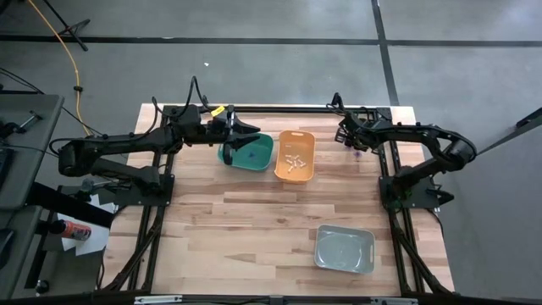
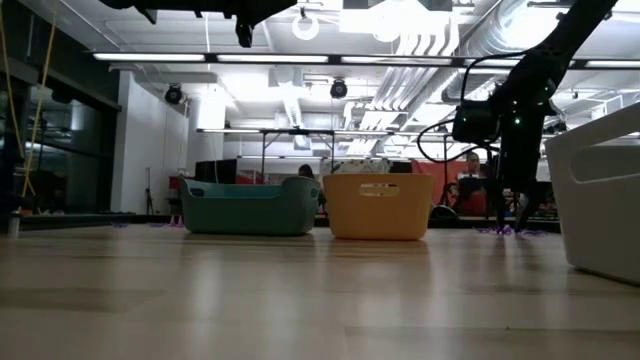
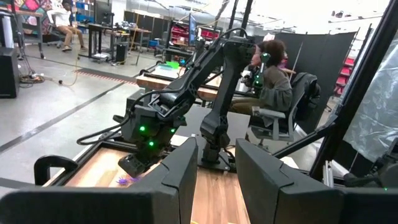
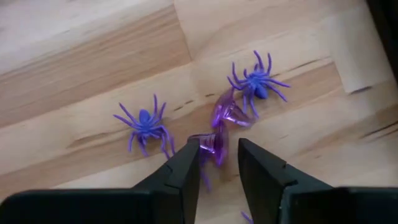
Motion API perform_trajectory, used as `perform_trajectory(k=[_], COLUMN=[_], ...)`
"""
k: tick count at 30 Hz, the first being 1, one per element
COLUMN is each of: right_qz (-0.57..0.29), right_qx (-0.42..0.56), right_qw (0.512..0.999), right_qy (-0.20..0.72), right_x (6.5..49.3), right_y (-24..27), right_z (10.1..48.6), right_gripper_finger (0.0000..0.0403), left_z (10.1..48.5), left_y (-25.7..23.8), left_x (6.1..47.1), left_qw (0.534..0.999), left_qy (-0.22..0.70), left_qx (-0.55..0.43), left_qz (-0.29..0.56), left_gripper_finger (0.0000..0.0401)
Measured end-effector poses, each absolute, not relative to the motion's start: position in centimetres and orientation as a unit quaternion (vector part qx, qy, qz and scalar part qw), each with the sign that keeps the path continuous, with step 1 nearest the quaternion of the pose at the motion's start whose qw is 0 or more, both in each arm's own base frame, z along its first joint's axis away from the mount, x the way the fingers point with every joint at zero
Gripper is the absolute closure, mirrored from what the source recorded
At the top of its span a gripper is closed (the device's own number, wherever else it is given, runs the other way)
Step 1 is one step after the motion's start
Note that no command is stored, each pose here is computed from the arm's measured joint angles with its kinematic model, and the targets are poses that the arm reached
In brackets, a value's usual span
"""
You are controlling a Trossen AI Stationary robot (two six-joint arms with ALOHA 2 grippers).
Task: Sort Halloween decoration
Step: Put the violet witch hut toy into the green bin
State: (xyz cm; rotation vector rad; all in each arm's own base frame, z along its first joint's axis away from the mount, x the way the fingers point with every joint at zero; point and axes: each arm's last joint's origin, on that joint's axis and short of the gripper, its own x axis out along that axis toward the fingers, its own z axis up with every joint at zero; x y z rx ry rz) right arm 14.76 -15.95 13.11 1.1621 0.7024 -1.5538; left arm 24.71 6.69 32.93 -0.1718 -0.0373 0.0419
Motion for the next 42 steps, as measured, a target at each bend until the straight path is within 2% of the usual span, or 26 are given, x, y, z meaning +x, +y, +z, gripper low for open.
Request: perform_trajectory(k=[8, 17, 28, 31, 36, 42], right_qz=[-0.642, -0.634, -0.596, -0.575, -0.501, -0.28], right_qx=[0.473, 0.465, 0.459, 0.444, 0.38, 0.283], right_qw=[0.523, 0.533, 0.589, 0.63, 0.746, 0.913], right_qy=[0.302, 0.312, 0.295, 0.273, 0.22, 0.084], right_x=[14.8, 14.9, 15.4, 15.3, 15.0, 15.7], right_y=[-16.0, -15.9, -14.2, -13.6, -12.4, -10.9], right_z=[13.1, 13.1, 15.7, 17.3, 21.2, 26.6], right_gripper_finger=[0.0335, 0.0397, 0.0402, 0.0402, 0.0403, 0.0403], left_z=[32.9, 32.9, 33.5, 33.5, 33.5, 33.5], left_y=[6.8, 6.8, 7.8, 8.2, 8.8, 9.0], left_x=[24.7, 24.7, 23.9, 23.7, 23.5, 23.4], left_qw=[0.996, 0.995, 0.994, 0.993, 0.992, 0.992], left_qy=[-0.02, -0.021, -0.035, -0.036, -0.037, -0.037], left_qx=[-0.086, -0.086, -0.082, -0.082, -0.082, -0.082], left_qz=[0.035, 0.046, 0.069, 0.079, 0.091, 0.093], left_gripper_finger=[0.0304, 0.0304, 0.0304, 0.0304, 0.0304, 0.0304])
